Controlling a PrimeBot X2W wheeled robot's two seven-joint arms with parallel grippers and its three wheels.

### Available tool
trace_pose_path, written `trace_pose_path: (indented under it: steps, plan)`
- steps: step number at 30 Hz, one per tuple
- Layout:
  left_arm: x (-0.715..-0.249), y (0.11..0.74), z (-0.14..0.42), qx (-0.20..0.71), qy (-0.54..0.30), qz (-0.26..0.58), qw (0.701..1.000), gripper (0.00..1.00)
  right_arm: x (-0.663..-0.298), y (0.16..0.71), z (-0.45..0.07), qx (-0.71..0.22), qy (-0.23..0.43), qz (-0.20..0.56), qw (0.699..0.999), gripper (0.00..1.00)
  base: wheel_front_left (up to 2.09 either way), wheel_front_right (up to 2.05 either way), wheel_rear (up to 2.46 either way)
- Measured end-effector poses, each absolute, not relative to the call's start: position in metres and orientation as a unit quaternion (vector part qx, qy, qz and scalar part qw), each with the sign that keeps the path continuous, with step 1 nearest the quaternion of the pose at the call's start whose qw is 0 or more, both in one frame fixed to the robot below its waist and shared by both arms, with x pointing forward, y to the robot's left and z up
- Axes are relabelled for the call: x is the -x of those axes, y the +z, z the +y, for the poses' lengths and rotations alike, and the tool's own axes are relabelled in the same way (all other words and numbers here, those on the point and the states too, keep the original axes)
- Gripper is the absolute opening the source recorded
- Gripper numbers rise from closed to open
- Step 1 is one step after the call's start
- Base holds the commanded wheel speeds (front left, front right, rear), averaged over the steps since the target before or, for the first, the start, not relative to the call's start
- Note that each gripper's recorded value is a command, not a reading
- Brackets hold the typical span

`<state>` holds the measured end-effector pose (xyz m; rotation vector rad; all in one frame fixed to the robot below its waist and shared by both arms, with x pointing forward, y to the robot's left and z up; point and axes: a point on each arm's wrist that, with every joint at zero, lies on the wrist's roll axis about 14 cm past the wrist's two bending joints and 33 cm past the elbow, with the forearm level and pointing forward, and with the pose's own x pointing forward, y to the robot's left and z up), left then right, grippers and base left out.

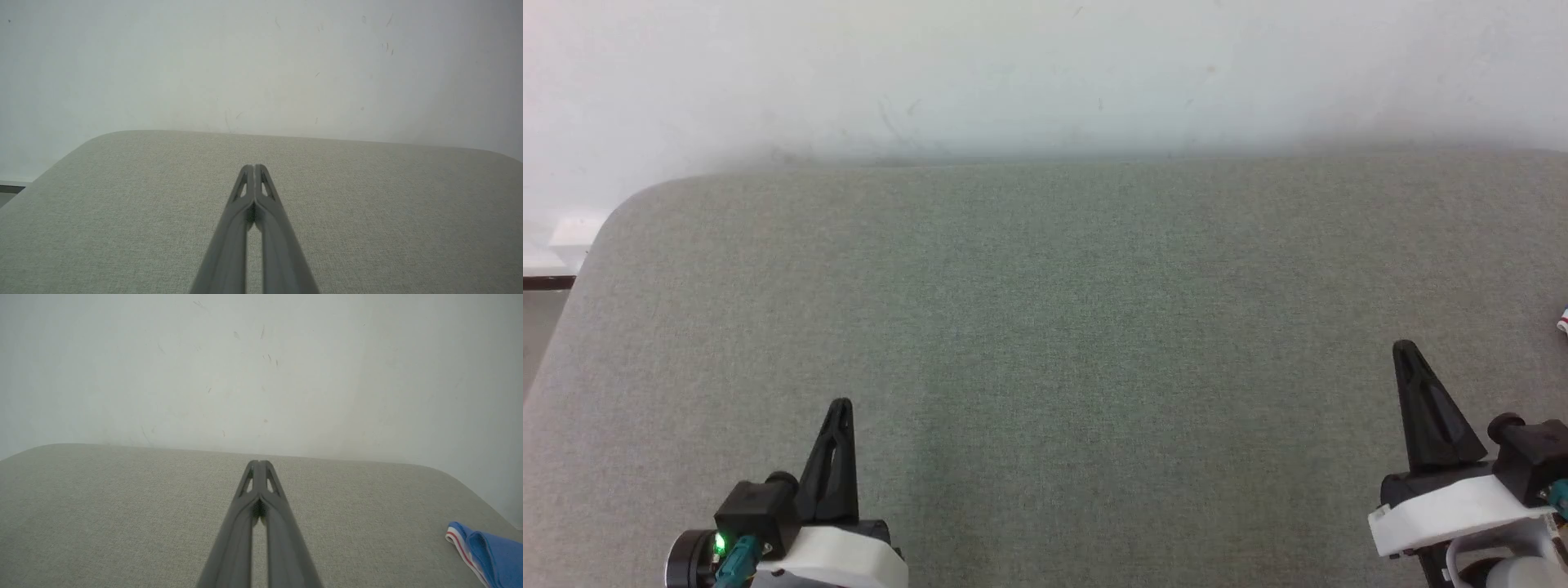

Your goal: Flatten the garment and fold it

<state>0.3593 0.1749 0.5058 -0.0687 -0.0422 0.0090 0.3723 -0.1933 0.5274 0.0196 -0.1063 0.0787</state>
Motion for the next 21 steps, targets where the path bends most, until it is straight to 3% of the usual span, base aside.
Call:
trace_pose_path:
  steps: [21]
  plan:
    - [-0.3617,0.5088,0.1752,0.022,0.003,-0.014,1.0,0.0,-0.3713,0.5244,-0.1848,-0.003,0.047,-0.036,0.998,0.0,0.0,0.0,0.0]
